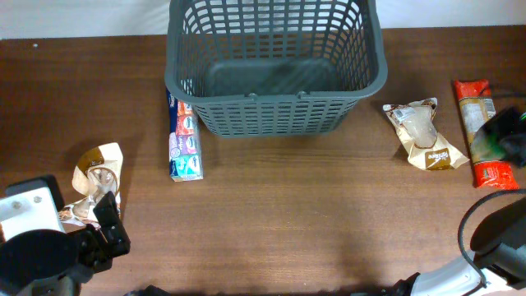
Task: Pack container
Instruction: 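Carry the jar with the right gripper over the basket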
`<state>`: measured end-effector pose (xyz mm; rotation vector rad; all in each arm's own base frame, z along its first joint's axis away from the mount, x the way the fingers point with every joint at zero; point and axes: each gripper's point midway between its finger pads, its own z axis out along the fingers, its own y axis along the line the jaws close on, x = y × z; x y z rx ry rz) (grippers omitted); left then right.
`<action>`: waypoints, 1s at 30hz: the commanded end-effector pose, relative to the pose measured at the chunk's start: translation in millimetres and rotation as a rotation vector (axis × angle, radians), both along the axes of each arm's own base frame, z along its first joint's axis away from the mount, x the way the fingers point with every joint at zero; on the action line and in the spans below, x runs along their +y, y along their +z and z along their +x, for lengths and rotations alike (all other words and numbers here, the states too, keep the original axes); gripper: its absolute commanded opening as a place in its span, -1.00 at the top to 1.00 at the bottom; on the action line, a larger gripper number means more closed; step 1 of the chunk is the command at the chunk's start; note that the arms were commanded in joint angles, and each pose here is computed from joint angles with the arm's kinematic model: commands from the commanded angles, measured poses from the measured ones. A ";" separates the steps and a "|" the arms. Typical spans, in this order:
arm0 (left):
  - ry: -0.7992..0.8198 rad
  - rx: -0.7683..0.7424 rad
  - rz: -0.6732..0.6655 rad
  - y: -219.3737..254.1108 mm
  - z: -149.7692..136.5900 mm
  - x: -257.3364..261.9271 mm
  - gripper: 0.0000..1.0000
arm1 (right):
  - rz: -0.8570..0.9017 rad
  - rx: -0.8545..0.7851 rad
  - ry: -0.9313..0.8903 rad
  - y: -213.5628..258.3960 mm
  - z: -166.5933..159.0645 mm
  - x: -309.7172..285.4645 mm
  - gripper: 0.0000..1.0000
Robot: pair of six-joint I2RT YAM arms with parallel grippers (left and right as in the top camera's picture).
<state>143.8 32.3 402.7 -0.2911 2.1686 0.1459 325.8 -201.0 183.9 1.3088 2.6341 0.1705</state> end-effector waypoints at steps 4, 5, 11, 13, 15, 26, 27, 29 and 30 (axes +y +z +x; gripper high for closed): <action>-0.003 0.011 0.013 -1.6 1.3 -0.2 -0.99 | -0.076 -0.440 0.163 169.9 33.0 55.5 0.93; -0.003 0.011 0.013 -1.6 1.3 -0.2 -0.99 | -0.090 -0.482 0.189 186.4 33.6 65.6 0.92; -0.003 0.011 0.012 -1.7 1.3 -0.2 -0.99 | -0.159 -0.800 0.438 288.8 31.7 157.4 0.92; -0.003 0.011 0.012 -1.7 1.3 -0.2 -0.99 | -0.173 -0.907 0.538 317.3 28.8 194.2 0.92; -0.003 0.011 0.012 -1.6 1.3 -0.3 -0.99 | -0.190 -0.998 0.653 337.4 28.5 227.8 0.92; -0.016 0.017 0.001 -2.9 1.2 -3.2 -0.99 | -0.192 -0.928 0.883 294.5 76.9 334.0 0.92; -0.017 0.017 0.001 -2.8 1.2 -3.3 -0.99 | -0.197 -0.898 0.890 283.8 83.8 339.7 0.92; -0.022 0.019 -0.004 -3.3 1.2 -4.5 -0.99 | -0.198 -0.831 0.909 260.5 94.8 350.5 0.93; -0.024 0.021 -0.005 -3.5 1.1 -4.9 -0.99 | -0.195 -0.792 0.921 246.7 100.0 356.4 0.92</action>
